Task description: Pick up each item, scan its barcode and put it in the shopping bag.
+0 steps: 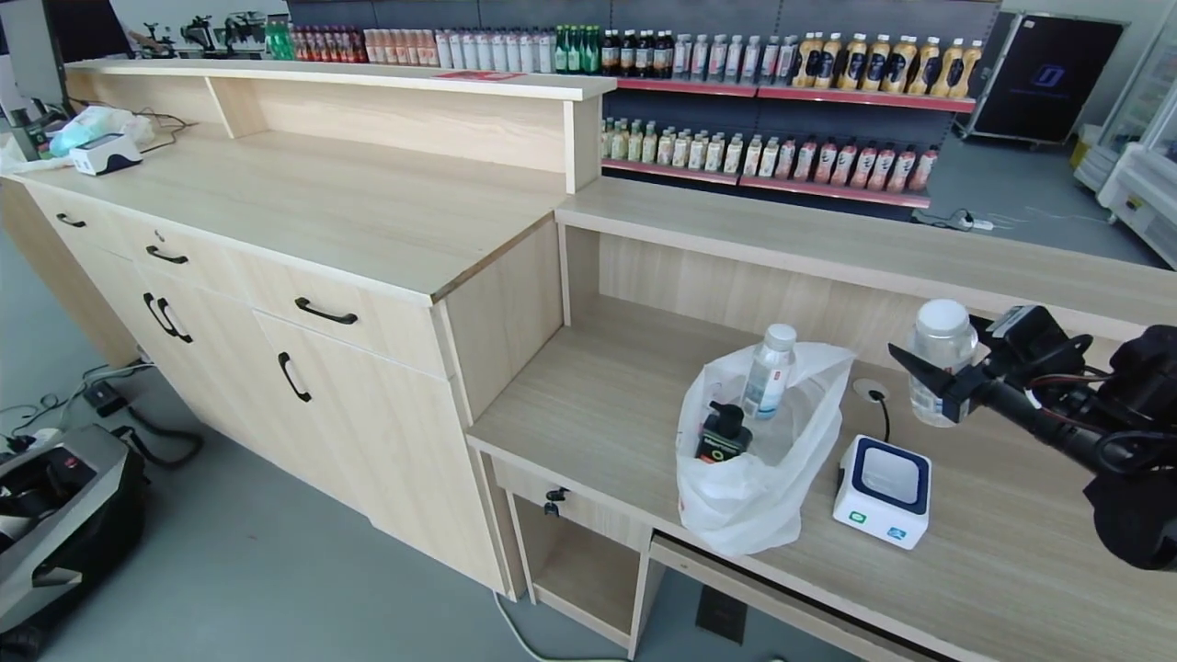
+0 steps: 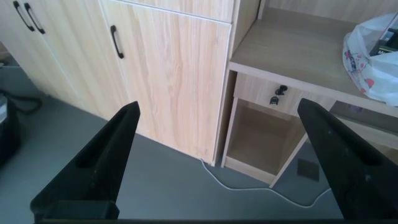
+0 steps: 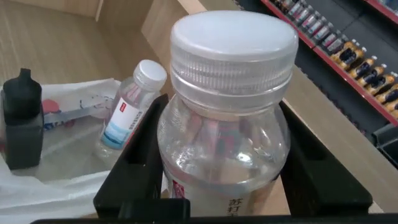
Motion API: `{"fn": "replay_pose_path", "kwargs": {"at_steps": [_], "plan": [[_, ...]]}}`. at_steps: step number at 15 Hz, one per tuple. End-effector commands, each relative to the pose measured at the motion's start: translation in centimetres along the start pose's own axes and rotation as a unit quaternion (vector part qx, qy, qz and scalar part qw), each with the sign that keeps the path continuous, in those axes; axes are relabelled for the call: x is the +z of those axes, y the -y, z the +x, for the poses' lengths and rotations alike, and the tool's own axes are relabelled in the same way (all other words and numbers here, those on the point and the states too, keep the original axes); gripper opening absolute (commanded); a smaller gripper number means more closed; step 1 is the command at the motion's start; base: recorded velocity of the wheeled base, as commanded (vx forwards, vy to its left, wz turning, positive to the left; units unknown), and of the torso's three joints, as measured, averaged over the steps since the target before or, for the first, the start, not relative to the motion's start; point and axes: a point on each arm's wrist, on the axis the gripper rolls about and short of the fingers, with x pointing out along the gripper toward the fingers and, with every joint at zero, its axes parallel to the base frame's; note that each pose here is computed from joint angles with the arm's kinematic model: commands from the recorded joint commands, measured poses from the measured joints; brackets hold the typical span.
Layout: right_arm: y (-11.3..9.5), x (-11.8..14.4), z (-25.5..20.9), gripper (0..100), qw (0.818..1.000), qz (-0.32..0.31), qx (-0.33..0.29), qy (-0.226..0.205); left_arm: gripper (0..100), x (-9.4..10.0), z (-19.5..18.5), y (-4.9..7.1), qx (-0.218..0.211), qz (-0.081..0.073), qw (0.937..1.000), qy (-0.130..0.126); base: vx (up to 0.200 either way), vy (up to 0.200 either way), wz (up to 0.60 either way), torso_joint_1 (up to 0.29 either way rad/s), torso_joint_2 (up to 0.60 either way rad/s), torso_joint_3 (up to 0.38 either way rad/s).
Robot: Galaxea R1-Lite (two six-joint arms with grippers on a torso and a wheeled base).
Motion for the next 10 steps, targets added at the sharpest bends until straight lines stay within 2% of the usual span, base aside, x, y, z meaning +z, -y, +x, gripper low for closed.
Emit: {"fn": "replay_pose_path", "kwargs": {"at_steps": [1, 6, 10], "plan": [[-1.1, -1.7, 0.7, 0, 1.000, 0.014, 0.016, -0.012, 100, 0.0, 0.0, 0.0, 0.000, 0.000, 1.0000, 0.000, 0.000, 0.000, 0.00, 0.000, 0.00, 0.000], [-1.4, -3.2, 2.3, 0, 0.998, 0.014, 0.060, 0.021, 100, 0.0, 0.0, 0.0, 0.000, 0.000, 1.0000, 0.000, 0.000, 0.000, 0.00, 0.000, 0.00, 0.000], [-1.7, -4.5, 4.0, 0, 0.997, -0.007, 0.063, 0.031, 100, 0.0, 0.0, 0.0, 0.000, 0.000, 1.0000, 0.000, 0.000, 0.000, 0.00, 0.000, 0.00, 0.000]]}}
